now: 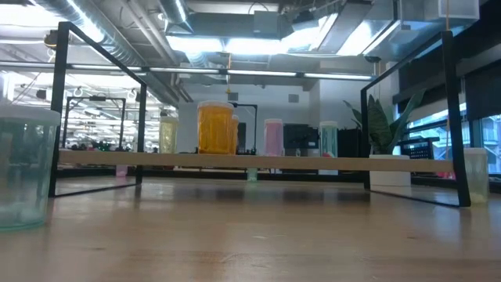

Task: Pick and place medicine bottles onto shelf by color
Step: Put the bottom blue pill bottle aligned with the blue pill bottle on the shelf

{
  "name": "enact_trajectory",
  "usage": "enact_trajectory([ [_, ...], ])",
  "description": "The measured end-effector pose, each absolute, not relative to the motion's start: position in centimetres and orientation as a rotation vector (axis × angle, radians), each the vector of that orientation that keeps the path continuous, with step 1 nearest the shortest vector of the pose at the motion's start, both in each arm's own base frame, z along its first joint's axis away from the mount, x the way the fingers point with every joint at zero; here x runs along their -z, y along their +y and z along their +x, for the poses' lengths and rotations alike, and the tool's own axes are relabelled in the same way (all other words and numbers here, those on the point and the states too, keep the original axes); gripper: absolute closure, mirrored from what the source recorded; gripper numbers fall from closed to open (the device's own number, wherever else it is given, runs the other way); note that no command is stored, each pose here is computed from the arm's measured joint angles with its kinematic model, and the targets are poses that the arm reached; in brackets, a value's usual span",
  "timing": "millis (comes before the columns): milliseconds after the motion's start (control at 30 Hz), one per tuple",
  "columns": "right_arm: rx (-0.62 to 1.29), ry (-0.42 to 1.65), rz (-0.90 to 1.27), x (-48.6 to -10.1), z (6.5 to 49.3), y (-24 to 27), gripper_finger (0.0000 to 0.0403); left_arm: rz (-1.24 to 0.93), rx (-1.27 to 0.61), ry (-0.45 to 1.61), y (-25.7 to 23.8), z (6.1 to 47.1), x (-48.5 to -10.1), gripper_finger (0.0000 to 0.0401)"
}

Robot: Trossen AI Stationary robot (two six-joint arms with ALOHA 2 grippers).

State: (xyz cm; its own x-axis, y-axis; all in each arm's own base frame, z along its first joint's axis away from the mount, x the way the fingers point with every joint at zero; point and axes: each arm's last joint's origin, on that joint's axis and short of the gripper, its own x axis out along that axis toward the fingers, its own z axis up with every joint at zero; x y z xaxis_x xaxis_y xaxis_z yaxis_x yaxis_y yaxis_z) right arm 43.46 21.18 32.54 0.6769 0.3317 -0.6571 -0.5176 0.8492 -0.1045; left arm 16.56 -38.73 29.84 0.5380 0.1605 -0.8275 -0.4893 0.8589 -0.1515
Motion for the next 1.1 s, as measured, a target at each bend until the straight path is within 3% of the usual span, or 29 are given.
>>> enact_trajectory([
  [233,-0.485,0.674,-0.294,-32.5,43.5,21.2,0.0357,-0.392,-0.399,0.928,-38.7,16.6,-29.8,0.0199],
  [567,-0.476,0.662,-0.295,-32.5,43.6,21.2,0.0226,-0.392,-0.399,0.928,-38.7,16.6,-29.8,0.0199],
  [700,-0.491,0.670,-0.320,-30.9,44.5,21.7,0.0192,-0.393,-0.399,0.928,-38.7,16.6,-29.8,0.0199],
  [1100,-0.515,0.668,-0.370,-24.2,47.8,23.0,0.0188,-0.393,-0.400,0.928,-38.7,16.6,-29.8,0.0199],
])
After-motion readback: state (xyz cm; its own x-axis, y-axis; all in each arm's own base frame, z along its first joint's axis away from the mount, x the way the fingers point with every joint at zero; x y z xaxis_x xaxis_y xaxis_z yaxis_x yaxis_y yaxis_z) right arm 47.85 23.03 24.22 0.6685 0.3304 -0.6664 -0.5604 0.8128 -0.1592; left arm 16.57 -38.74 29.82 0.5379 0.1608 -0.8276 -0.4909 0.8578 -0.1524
